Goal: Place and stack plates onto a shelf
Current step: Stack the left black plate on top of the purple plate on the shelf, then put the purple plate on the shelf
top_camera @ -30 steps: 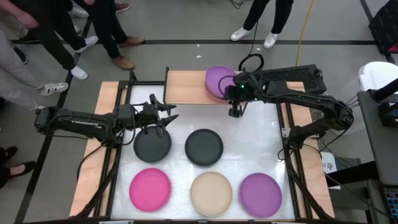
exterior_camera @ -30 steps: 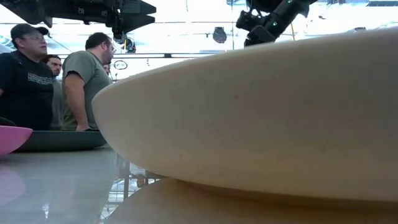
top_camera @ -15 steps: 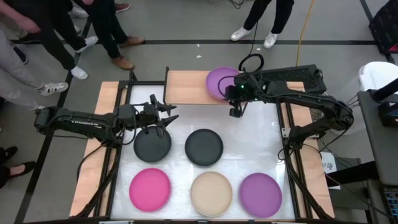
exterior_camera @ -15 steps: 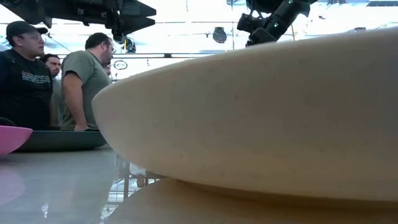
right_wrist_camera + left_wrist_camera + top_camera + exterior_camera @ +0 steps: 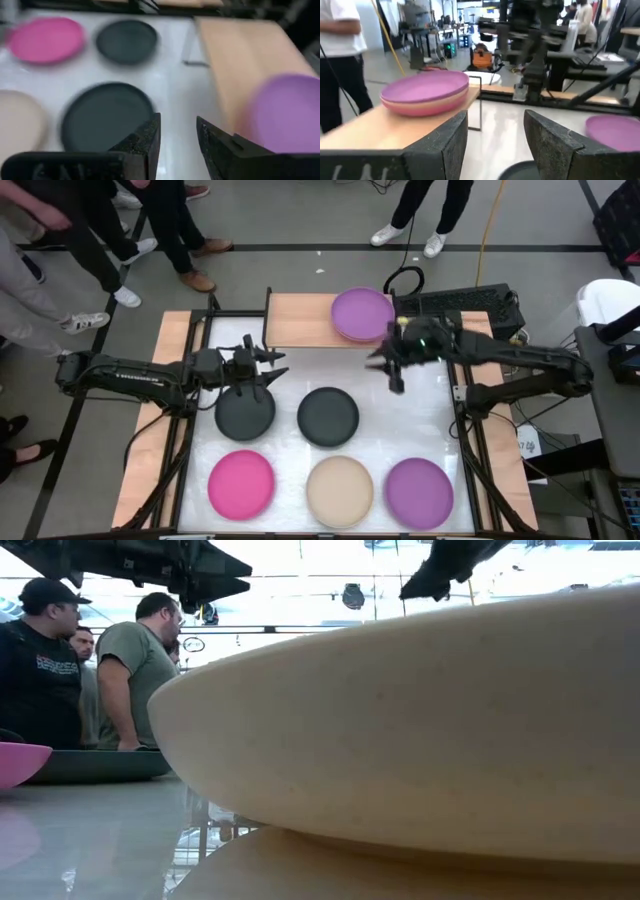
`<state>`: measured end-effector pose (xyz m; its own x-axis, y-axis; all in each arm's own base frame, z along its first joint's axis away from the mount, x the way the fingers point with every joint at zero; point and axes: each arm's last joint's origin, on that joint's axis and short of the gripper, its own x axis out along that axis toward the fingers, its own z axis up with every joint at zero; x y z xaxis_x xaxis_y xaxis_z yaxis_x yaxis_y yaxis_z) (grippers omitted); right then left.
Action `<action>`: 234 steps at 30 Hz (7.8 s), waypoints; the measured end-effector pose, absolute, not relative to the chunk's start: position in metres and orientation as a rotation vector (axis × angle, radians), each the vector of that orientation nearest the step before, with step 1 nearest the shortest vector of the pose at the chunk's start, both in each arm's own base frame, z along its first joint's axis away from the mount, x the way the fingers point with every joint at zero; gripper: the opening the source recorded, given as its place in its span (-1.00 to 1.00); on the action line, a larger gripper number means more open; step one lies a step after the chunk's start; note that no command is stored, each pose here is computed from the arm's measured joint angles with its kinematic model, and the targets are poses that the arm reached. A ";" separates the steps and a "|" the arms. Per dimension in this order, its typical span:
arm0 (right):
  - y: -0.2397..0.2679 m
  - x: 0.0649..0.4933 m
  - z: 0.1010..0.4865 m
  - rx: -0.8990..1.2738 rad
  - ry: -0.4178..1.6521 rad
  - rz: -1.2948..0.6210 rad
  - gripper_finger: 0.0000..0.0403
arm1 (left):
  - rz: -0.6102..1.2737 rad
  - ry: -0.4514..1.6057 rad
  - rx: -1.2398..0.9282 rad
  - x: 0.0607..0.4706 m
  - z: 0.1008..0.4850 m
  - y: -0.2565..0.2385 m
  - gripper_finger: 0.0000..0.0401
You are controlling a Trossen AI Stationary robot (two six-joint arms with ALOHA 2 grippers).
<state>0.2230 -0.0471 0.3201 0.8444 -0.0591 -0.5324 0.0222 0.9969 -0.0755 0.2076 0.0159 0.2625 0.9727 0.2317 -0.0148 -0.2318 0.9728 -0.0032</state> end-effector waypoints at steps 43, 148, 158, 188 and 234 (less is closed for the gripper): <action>0.033 0.178 0.268 -0.095 0.096 0.111 -0.49 | 0.500 1.149 -0.500 0.258 0.169 -0.078 0.00; 0.044 0.158 0.275 -0.130 -0.071 0.158 -0.49 | 0.166 0.541 0.604 0.396 0.316 0.118 -0.76; 0.044 0.158 0.275 -0.131 -0.071 0.157 -0.49 | 0.207 0.510 0.550 0.396 0.319 0.124 -0.35; 0.040 0.158 0.259 -0.076 0.105 0.034 -0.49 | 0.236 0.249 0.200 0.248 0.396 -0.014 -0.40; 0.095 0.183 0.163 0.254 1.261 0.275 -0.02 | 0.171 -0.034 -0.073 0.189 0.251 -0.043 -0.41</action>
<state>0.1827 0.0952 0.1627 0.2801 0.3410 -0.8974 -0.0639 0.9393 0.3370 0.1893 -0.0435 0.2510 0.9849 0.1709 0.0271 -0.1685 0.9828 -0.0758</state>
